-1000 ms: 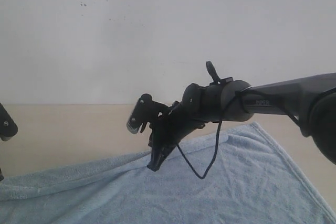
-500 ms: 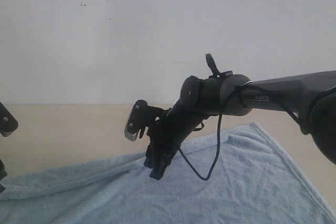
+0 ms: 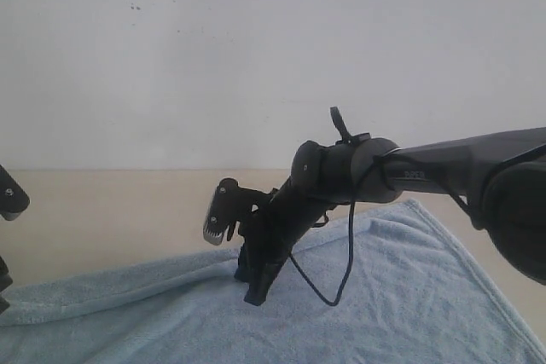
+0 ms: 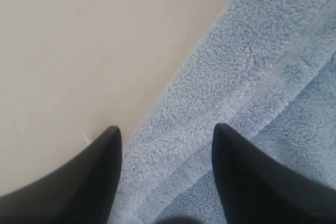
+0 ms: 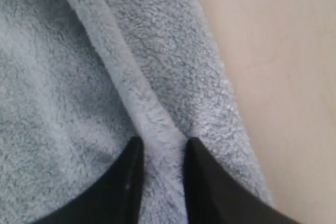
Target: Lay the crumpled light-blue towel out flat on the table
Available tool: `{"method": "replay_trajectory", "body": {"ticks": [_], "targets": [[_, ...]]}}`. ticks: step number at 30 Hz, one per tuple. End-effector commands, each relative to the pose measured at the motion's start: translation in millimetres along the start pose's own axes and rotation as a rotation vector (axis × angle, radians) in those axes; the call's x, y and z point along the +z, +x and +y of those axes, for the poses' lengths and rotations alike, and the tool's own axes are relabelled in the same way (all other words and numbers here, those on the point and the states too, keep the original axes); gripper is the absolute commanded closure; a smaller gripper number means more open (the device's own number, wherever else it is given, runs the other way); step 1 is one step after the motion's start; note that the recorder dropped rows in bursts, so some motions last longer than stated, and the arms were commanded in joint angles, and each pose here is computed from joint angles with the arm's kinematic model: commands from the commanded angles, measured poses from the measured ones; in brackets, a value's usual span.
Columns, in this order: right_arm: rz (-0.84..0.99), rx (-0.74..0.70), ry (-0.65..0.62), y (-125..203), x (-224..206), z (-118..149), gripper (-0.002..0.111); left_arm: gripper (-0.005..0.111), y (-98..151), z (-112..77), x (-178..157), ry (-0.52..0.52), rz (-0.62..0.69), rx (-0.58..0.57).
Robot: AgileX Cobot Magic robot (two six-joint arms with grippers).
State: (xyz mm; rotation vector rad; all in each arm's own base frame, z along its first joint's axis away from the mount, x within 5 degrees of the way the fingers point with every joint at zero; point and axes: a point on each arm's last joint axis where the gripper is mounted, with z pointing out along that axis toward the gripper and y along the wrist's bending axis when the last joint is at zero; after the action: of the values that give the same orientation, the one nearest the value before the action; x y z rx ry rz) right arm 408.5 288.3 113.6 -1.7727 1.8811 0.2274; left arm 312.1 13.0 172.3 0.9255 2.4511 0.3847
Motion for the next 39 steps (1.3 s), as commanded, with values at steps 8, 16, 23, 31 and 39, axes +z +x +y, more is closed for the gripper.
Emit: {"method": "replay_trajectory", "body": {"ticks": [8, 16, 23, 31, 39], "targets": [[-0.082, 0.097, 0.150, -11.7, -11.3, -15.7, 0.107, 0.057, -3.2, -0.6, -2.9, -0.008, -0.028, -0.059], [-0.181, 0.148, 0.423, -18.0, -19.3, -40.0, 0.107, 0.057, -6.7, 0.9, -3.1, -0.022, -0.067, -0.084], [-0.159, 0.151, 0.389, -12.7, -9.8, -36.1, 0.082, 0.057, -4.6, -0.5, -3.0, -0.006, -0.044, -0.143], [-0.222, 0.197, 0.389, -34.4, -51.3, -40.5, 0.081, 0.059, 5.6, -6.3, -12.0, 0.023, 0.030, -0.203], [-0.199, 0.316, 0.174, -36.8, -126.1, -19.0, 0.069, 0.061, 28.9, -20.4, -59.6, -0.096, -0.074, -0.052]]}}
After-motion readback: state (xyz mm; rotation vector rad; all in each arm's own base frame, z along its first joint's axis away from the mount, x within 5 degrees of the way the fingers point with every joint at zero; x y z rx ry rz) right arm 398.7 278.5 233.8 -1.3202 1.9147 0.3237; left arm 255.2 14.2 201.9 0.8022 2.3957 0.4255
